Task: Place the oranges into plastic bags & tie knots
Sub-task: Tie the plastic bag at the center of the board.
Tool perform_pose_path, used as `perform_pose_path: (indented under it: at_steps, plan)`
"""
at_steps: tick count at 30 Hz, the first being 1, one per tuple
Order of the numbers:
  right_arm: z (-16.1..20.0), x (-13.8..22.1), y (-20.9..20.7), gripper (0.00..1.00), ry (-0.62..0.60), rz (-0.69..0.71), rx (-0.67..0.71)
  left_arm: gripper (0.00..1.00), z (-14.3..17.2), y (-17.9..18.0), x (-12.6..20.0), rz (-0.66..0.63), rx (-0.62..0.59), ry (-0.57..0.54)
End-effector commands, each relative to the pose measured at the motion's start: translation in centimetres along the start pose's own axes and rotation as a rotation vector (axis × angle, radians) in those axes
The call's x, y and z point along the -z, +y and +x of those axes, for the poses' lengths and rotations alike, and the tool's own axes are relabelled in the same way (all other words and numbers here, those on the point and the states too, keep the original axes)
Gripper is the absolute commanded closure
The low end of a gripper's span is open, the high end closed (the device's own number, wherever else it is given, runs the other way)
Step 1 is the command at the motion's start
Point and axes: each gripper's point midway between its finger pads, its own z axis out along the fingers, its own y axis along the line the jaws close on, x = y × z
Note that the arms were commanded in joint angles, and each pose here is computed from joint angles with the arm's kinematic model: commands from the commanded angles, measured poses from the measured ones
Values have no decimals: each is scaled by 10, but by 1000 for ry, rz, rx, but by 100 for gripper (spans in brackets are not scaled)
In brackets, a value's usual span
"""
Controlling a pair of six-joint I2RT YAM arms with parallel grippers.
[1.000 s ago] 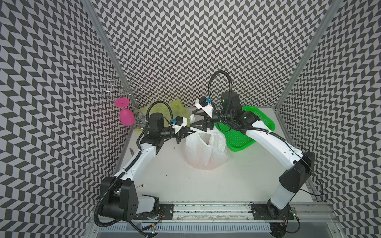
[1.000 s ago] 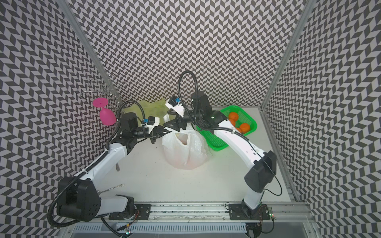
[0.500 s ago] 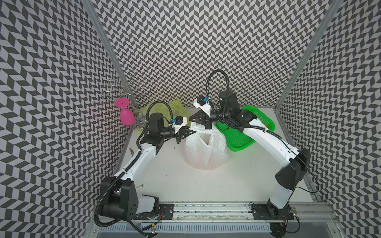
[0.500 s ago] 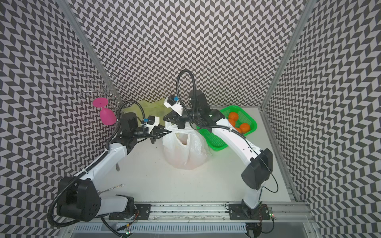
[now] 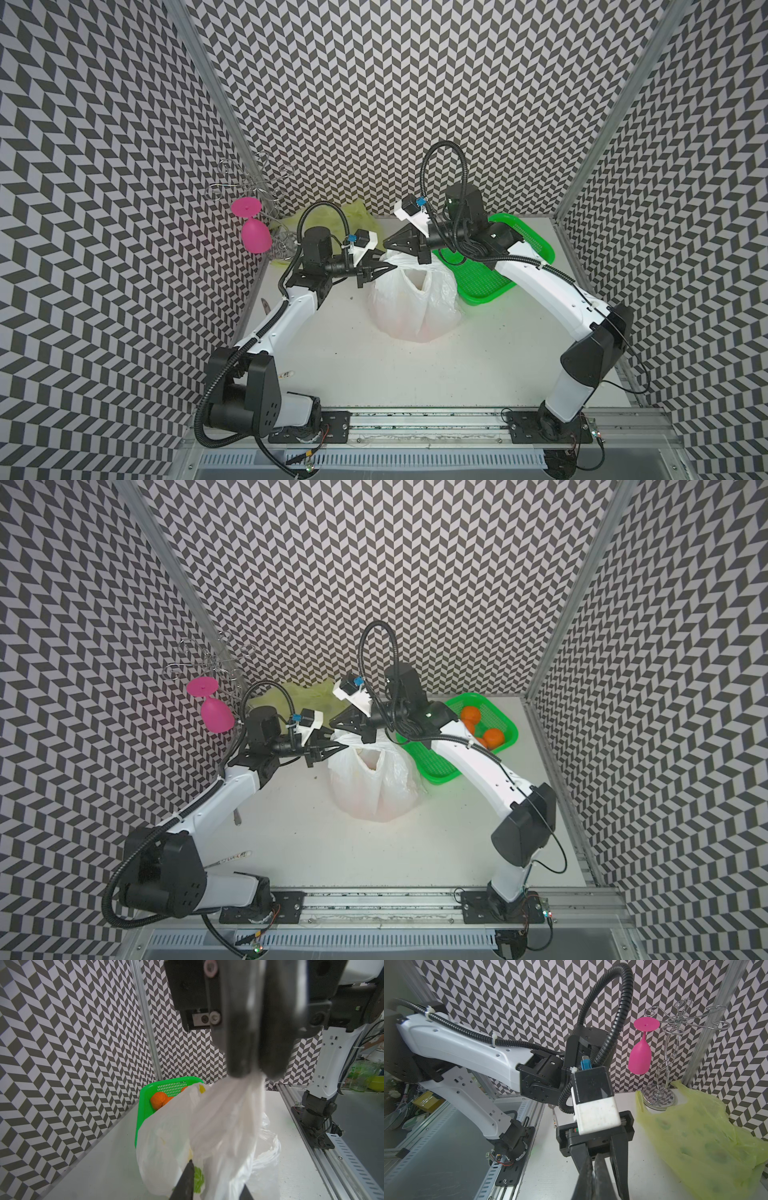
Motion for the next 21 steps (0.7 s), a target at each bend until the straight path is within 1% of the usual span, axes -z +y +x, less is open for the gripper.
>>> perform_pose_path:
  at_steps: [1,5,7,9,14,17,21]
  plan:
    - [-23,17,13,100,-53,-11,56,70,-8,-1,-2,19,-25,-18]
    - [-23,21,13,100,-52,-4,59,70,-8,-1,-3,24,-18,-21]
    - [-21,23,12,100,-49,2,59,73,-9,-1,-3,27,-16,-23]
    - [-19,24,11,100,-45,9,58,77,-10,-2,-3,34,-14,-26]
    - [-10,28,6,100,-10,44,67,92,-18,-1,-2,41,-1,-39]
    - [-2,33,6,98,26,69,74,99,-20,5,-3,12,16,-39]
    - [17,41,11,96,77,90,60,100,-20,15,-3,-42,51,-39]
